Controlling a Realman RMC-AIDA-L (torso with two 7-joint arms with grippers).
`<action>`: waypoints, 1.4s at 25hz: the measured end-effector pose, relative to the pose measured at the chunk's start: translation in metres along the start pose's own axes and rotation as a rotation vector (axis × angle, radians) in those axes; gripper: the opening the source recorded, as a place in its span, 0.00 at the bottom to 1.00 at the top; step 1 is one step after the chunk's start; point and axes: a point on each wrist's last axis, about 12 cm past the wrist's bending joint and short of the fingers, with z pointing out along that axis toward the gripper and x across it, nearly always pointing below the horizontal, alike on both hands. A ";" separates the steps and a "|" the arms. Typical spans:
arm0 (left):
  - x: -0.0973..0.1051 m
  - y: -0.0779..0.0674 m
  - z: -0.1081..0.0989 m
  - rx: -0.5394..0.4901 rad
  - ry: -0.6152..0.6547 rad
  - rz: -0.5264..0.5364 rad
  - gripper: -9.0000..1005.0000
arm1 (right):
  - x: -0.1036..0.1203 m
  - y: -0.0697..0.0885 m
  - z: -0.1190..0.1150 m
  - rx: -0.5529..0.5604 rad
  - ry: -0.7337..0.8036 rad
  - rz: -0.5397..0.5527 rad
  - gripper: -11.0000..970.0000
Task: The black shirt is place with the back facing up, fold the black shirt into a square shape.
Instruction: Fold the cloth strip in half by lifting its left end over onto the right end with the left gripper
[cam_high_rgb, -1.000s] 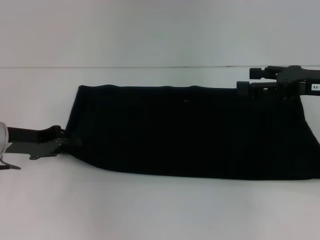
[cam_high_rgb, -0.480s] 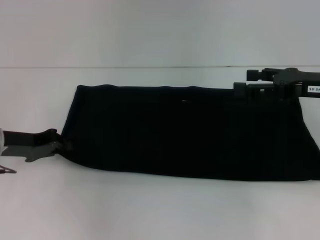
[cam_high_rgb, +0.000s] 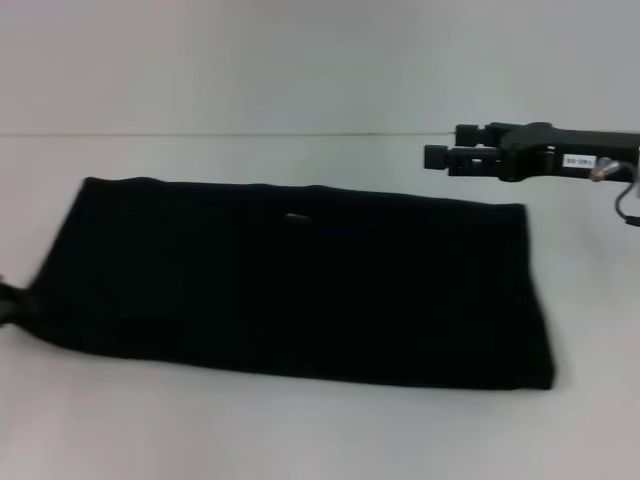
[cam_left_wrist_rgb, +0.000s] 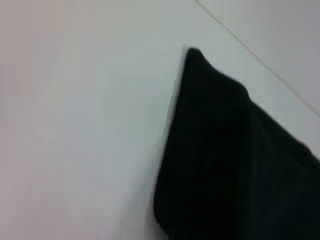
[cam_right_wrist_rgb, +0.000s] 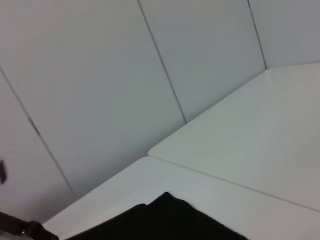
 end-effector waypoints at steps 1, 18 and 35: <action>0.000 0.007 -0.010 -0.005 -0.026 -0.015 0.05 | -0.001 0.001 0.004 -0.006 -0.001 0.000 0.95; -0.027 -0.170 0.055 0.547 0.122 0.277 0.05 | 0.028 -0.005 -0.041 0.036 -0.146 0.104 0.95; 0.117 -0.202 0.130 0.972 0.226 0.379 0.15 | 0.042 -0.021 -0.103 0.137 -0.171 0.174 0.95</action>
